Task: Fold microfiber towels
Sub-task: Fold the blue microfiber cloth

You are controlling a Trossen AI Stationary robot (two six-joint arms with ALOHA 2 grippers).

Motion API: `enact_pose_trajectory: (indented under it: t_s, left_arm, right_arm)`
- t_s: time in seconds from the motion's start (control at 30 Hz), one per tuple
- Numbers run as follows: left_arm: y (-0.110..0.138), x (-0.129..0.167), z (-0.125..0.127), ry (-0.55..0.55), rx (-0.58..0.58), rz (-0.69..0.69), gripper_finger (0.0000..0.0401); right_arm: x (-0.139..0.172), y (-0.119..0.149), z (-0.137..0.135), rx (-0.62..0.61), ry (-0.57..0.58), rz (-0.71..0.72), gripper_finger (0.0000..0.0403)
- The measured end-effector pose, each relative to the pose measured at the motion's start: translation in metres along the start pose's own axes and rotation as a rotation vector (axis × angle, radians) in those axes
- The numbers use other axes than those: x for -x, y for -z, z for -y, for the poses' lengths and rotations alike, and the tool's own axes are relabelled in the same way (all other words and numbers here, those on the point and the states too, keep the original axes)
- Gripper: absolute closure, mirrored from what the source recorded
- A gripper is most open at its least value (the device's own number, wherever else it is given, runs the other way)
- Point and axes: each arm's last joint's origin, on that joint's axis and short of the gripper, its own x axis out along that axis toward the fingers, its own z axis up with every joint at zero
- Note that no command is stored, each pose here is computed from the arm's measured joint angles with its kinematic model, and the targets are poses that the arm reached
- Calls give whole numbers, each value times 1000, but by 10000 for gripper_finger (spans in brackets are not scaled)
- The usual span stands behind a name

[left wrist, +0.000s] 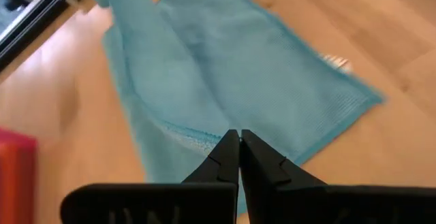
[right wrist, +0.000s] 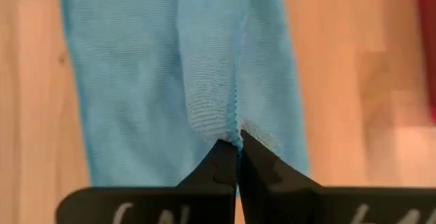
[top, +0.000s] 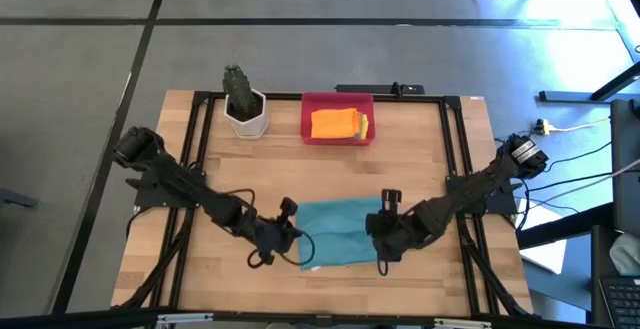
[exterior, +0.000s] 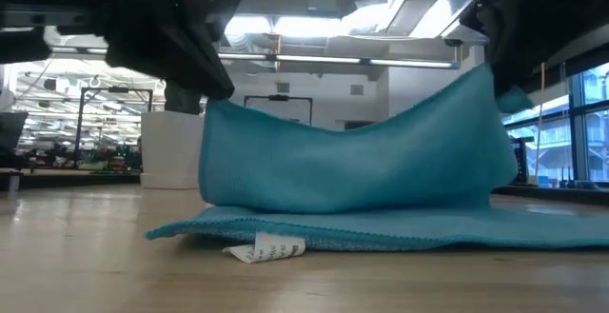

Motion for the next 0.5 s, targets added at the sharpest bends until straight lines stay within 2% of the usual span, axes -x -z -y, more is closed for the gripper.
enact_pose_trajectory:
  t_s: [0.17,0.5]
  left_arm:
    - [-2,-11,14,21,-5,39,401]
    - [-8,-8,27,43,5,86,401]
  right_arm:
    - [-8,6,-13,29,-59,-63,400]
    - [-24,17,-34,84,-146,-192,400]
